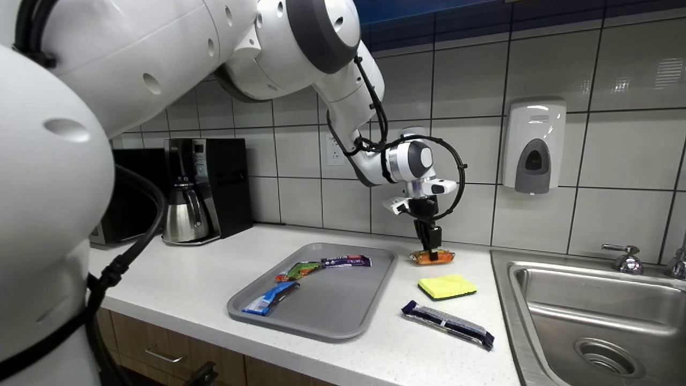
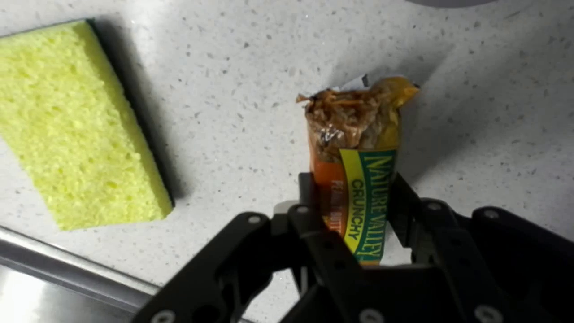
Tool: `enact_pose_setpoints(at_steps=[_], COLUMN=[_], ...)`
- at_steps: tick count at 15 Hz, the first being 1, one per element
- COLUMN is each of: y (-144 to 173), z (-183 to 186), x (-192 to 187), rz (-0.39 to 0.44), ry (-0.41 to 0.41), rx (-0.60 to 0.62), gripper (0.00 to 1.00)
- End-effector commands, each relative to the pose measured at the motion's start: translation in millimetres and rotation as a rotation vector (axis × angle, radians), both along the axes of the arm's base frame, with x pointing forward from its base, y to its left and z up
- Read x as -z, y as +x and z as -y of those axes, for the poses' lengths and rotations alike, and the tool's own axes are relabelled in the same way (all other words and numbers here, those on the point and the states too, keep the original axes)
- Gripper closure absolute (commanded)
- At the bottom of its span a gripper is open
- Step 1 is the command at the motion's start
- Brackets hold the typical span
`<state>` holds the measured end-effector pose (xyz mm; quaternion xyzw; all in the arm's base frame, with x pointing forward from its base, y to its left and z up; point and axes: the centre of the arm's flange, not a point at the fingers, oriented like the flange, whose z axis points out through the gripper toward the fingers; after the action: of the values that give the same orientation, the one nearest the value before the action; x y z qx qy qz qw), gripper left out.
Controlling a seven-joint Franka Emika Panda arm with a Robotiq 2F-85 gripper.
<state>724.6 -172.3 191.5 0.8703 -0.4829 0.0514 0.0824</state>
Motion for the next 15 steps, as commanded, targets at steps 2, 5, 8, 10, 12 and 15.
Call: enact_pose_setpoints(at_steps=[2, 5, 8, 10, 12, 15], y=[-28, -44, -62, -77, -92, -113], z=[-7, -18, -36, -54, -72, -97], x=[-39, -50, -54, -53, -51, -48], rz=[0.025, 0.029, 0.02, 0.009, -0.004, -0.018], ry=[0.03, 0.034, 0.04, 0.042, 0.05, 0.053], rx=[-0.041, -0.067, -0.104, -0.14, -0.177, -0.236], gripper=[0.84, 0.84, 0.84, 0.84, 0.84, 0.84])
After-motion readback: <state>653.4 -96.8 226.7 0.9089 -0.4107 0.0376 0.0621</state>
